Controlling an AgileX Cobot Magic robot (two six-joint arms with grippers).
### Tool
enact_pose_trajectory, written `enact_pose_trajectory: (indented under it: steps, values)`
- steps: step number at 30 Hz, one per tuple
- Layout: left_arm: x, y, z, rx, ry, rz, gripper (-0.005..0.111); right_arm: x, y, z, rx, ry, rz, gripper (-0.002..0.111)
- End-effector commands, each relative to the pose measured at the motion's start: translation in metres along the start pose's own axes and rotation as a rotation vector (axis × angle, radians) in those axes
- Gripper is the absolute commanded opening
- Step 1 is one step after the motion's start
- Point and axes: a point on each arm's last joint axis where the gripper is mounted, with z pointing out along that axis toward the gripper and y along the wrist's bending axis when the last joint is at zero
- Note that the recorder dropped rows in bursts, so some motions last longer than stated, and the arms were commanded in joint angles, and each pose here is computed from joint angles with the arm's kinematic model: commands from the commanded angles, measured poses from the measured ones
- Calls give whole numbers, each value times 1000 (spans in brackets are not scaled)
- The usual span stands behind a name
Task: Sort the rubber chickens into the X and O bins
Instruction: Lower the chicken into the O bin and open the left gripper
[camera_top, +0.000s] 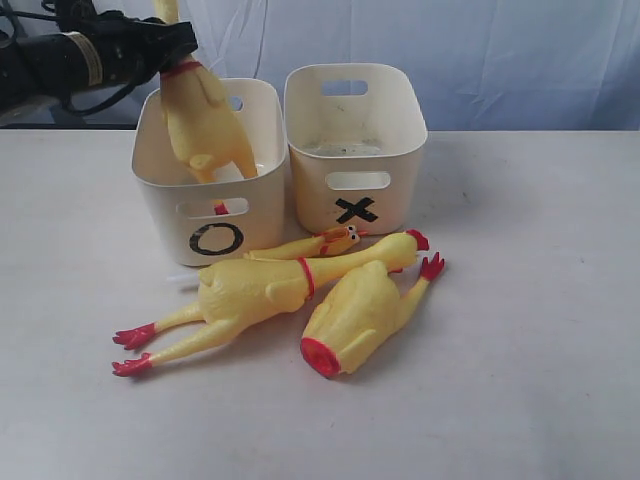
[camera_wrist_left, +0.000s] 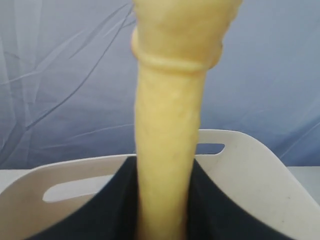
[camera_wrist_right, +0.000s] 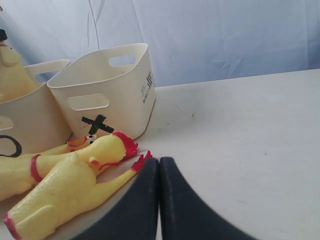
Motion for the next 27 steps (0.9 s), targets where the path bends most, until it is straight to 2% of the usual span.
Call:
enact_pose_trajectory:
  steps: [1,8,13,18,24,27]
  values:
    - [13,-1,10,16,10,-58,0,0,0,0,-1,-11,-3,-1]
    - [32,9,20,8,50,-77,0,0,0,0,-1,-11,-3,-1]
    - [35,11,22,4,56,-81,3,0,0,0,-5,-10,9,-1]
    - [35,11,22,0,57,-81,22,0,0,0,-5,-10,9,-1]
    - [34,11,22,1,47,-97,54,0,0,0,-5,-10,9,-1]
    - [33,10,21,7,45,-94,62,0,0,0,-5,-10,9,-1]
